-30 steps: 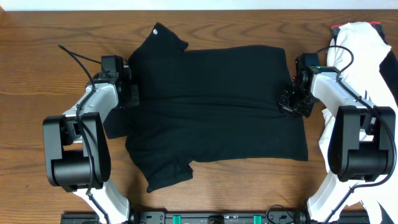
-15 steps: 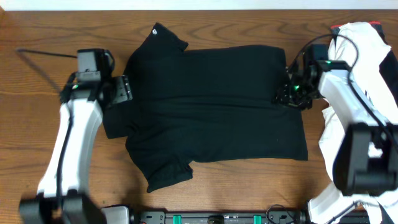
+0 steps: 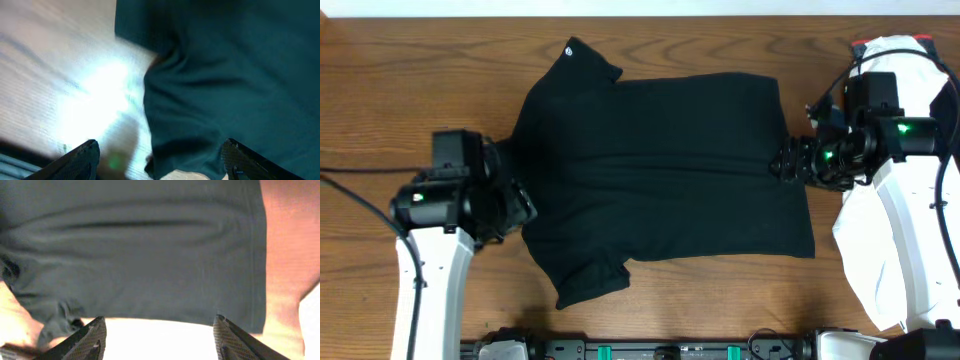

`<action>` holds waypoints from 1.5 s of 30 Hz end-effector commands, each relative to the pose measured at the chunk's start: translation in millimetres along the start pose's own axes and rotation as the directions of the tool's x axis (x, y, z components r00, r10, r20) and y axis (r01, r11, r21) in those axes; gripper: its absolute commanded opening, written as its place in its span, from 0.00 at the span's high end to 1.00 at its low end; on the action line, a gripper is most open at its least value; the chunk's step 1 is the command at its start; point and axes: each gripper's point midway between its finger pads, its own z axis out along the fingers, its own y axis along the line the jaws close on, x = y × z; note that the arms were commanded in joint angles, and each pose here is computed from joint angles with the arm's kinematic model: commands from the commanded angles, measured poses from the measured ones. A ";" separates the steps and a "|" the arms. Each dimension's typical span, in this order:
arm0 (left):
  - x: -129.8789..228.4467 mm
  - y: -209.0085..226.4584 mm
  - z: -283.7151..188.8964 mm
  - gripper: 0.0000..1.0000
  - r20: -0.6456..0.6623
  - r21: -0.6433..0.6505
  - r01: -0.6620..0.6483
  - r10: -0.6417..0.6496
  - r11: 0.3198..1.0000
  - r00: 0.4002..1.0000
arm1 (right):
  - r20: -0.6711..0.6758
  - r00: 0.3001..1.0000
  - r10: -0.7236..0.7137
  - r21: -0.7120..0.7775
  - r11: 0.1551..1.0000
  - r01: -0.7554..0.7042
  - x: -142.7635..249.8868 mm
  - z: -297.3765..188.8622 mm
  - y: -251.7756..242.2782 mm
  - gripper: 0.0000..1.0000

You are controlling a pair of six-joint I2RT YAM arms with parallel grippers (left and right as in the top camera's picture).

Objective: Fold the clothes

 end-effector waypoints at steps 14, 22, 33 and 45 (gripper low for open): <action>98.9 5.0 92.1 0.26 -0.335 0.093 0.098 -0.061 0.991 0.940 | -0.168 0.979 0.114 0.079 0.992 -0.101 56.8 59.9 -37.9 0.32; 115.3 -3.3 93.3 0.34 -0.333 0.099 -0.114 0.141 0.989 0.932 | -0.153 0.982 0.109 0.085 0.992 -0.096 55.0 64.7 -41.1 0.30; 141.5 -6.9 99.2 0.40 -0.372 0.074 -0.301 0.306 0.951 0.876 | -0.143 0.984 0.105 0.082 0.992 -0.094 52.4 65.2 -40.7 0.30; 148.8 -5.6 103.9 0.94 -0.435 0.042 -0.337 0.321 0.941 0.841 | -0.130 0.985 0.114 0.098 0.990 -0.101 49.9 65.2 -43.6 0.30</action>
